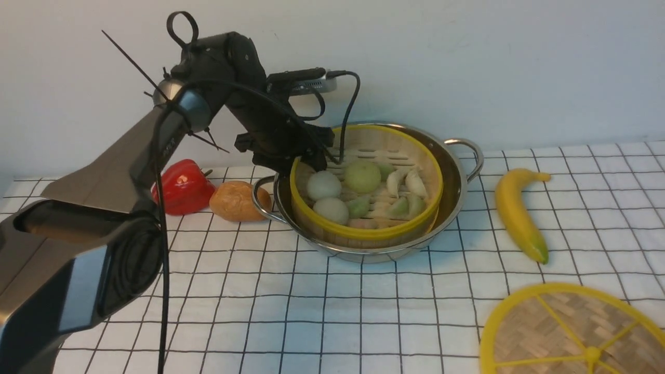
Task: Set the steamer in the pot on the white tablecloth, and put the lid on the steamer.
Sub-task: 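Place the bamboo steamer basket with dumplings into the steel pot with the left gripper, then move the gripper down to the bamboo steamer lid and grasp its center knob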
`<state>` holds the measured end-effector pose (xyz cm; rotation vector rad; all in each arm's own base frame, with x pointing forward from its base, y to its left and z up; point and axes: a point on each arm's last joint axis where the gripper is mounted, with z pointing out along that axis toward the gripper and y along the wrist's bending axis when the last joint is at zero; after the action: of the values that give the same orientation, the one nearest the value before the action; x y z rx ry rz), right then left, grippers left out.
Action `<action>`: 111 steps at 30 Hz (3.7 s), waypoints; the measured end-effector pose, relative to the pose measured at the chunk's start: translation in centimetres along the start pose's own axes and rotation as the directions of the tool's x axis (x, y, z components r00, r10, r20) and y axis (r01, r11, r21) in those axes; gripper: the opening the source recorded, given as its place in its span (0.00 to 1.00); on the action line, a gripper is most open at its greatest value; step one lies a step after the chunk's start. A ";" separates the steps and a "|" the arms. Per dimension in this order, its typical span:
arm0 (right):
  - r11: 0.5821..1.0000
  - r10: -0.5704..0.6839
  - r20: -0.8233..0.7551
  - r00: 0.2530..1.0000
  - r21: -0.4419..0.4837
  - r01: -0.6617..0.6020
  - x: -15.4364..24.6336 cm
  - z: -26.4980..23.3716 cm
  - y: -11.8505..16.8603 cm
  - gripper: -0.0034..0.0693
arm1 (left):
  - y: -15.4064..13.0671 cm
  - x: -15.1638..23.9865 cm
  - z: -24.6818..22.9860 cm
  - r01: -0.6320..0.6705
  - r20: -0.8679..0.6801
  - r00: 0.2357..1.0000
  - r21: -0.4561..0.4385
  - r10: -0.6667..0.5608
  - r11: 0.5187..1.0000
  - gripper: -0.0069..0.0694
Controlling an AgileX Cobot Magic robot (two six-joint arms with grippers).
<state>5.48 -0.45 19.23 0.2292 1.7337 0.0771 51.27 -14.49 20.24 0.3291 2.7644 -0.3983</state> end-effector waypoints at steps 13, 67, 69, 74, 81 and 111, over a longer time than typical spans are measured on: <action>1.000 0.000 0.000 1.000 0.000 0.000 0.0 0.0 0.0 0.38 | -3.5 -2.5 -15.5 -0.056 0.363 0.930 -0.031 0.063 0.998 0.79; 1.000 0.000 0.000 1.000 0.000 0.000 0.0 0.0 0.0 0.38 | -5.2 18.9 -27.4 -0.374 0.466 0.781 -0.184 0.415 0.909 0.09; 1.000 0.000 0.000 1.000 0.000 0.000 0.0 0.0 0.0 0.38 | -3.7 21.9 -26.1 -0.303 0.493 0.791 -0.201 0.363 0.932 0.10; 1.000 0.000 0.000 1.000 0.000 0.000 0.0 0.0 0.0 0.38 | 0.2 30.0 -22.7 -0.044 0.605 0.773 -0.252 0.193 0.967 0.12; 1.000 0.000 0.000 1.000 0.000 0.000 0.0 0.0 0.0 0.38 | 2.6 40.8 -17.1 0.234 0.741 0.667 -0.304 0.075 0.923 0.20; 1.000 0.000 0.000 1.000 0.000 0.000 0.0 0.0 0.0 0.38 | 2.1 45.7 -15.7 0.193 0.751 0.608 -0.455 0.258 0.869 0.41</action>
<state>5.48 -0.45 19.23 0.2292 1.7337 0.0771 5.38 0.44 17.98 0.0325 1.8407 0.1833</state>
